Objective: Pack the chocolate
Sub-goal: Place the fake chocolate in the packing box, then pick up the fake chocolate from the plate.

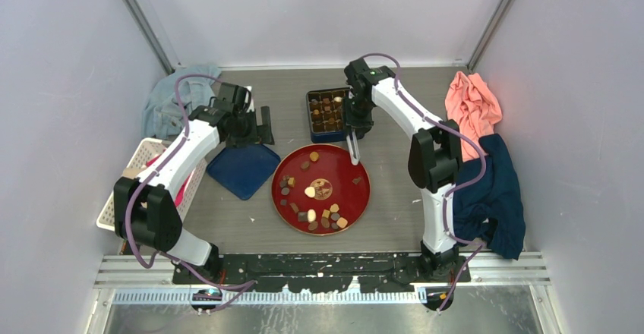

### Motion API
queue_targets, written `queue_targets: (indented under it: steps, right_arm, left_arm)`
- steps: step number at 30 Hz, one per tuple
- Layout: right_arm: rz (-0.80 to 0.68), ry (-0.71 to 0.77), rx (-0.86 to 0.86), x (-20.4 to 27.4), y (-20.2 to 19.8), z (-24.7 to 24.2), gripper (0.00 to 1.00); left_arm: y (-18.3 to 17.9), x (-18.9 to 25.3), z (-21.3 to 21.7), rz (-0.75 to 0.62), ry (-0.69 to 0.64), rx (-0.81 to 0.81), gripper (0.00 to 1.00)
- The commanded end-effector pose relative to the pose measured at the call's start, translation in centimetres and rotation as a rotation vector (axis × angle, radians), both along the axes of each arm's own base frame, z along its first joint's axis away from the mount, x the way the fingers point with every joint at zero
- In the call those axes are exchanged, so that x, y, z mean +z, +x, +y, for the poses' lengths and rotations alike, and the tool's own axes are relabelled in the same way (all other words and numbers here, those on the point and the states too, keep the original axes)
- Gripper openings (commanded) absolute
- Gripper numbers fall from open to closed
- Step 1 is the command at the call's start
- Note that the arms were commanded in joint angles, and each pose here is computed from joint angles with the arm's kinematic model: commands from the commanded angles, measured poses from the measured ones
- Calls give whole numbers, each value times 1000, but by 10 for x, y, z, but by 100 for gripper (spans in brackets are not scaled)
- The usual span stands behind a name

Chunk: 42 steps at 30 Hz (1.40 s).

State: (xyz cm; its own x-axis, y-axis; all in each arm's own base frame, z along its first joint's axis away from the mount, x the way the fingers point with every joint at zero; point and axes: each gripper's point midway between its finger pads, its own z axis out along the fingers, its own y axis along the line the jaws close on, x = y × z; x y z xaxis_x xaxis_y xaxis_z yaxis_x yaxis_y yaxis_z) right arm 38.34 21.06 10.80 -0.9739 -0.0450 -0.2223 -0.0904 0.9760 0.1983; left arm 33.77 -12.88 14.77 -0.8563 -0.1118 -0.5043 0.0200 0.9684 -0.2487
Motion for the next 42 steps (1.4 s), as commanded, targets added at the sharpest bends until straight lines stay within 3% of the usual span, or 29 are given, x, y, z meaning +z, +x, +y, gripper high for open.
queue_targets:
  steps: [1, 27, 42]
  right_arm:
    - [1, 30, 15, 2, 0, 6, 28]
    - [55, -12, 24, -5, -24, -8, 28]
    - [23, 0, 23, 5, -17, -5, 38]
  left_arm:
    - [2, 15, 0, -47, -31, 5, 90]
    - [-4, 13, 2, -36, -26, 6, 90]
    - [-7, 11, 3, -37, -25, 5, 91]
